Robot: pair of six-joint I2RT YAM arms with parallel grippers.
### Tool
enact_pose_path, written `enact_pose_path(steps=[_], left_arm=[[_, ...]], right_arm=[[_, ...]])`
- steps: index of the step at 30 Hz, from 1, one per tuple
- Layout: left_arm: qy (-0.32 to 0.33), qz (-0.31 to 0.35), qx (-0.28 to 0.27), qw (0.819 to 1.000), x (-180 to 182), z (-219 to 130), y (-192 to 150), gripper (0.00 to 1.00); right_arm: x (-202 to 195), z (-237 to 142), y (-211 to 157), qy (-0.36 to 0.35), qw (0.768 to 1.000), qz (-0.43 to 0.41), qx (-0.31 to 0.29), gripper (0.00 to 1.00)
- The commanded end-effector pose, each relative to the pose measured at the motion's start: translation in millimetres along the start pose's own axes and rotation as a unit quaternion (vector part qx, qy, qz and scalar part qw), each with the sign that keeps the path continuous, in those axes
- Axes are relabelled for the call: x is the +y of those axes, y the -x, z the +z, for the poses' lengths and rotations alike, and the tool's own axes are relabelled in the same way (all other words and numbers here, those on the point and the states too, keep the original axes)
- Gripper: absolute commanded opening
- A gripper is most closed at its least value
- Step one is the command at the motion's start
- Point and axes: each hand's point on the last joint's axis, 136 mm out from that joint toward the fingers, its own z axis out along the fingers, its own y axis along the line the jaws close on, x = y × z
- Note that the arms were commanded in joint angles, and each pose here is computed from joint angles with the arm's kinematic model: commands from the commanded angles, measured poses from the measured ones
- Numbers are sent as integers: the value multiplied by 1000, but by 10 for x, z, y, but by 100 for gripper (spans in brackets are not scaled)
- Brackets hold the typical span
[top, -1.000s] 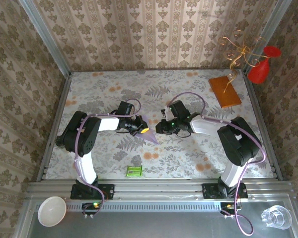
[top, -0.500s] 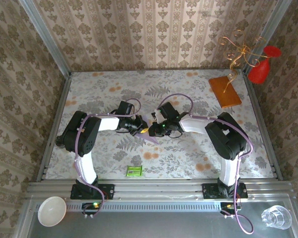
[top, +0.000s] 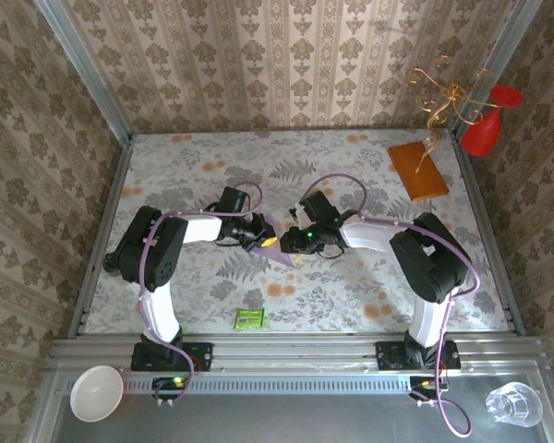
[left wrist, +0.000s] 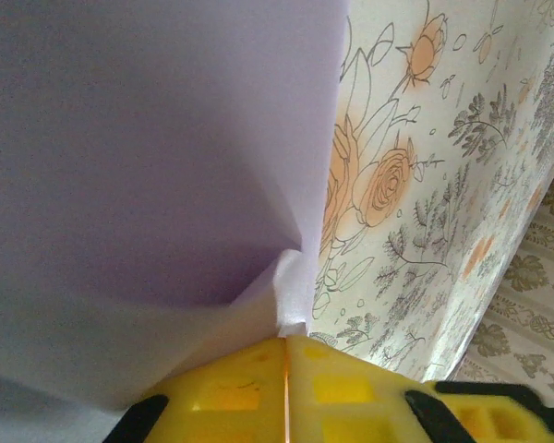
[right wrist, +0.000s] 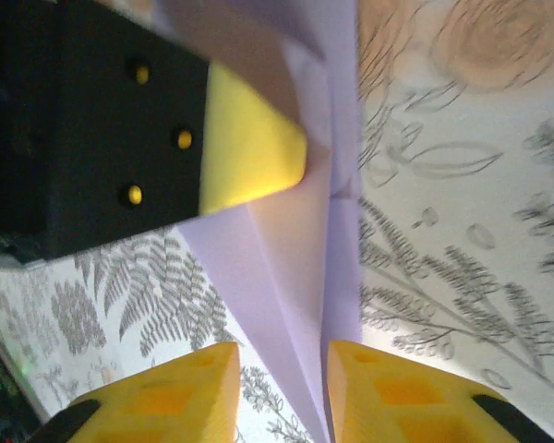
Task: Fold a paper plane with a square sheet of paper (pick it up from the middle)
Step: Fourth fold the wing at the center of the table.
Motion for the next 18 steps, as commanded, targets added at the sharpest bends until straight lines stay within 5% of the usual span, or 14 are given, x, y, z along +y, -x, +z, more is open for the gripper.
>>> enact_pose_path(steps=[1, 18], left_arm=[[-5, 11, 8, 1000, -27, 9, -9, 11], [-21, 20, 13, 999, -110, 13, -5, 13]], right_arm=[[-184, -33, 32, -52, 999, 4, -10, 36], [-159, 254, -172, -43, 997, 1, 62, 35]])
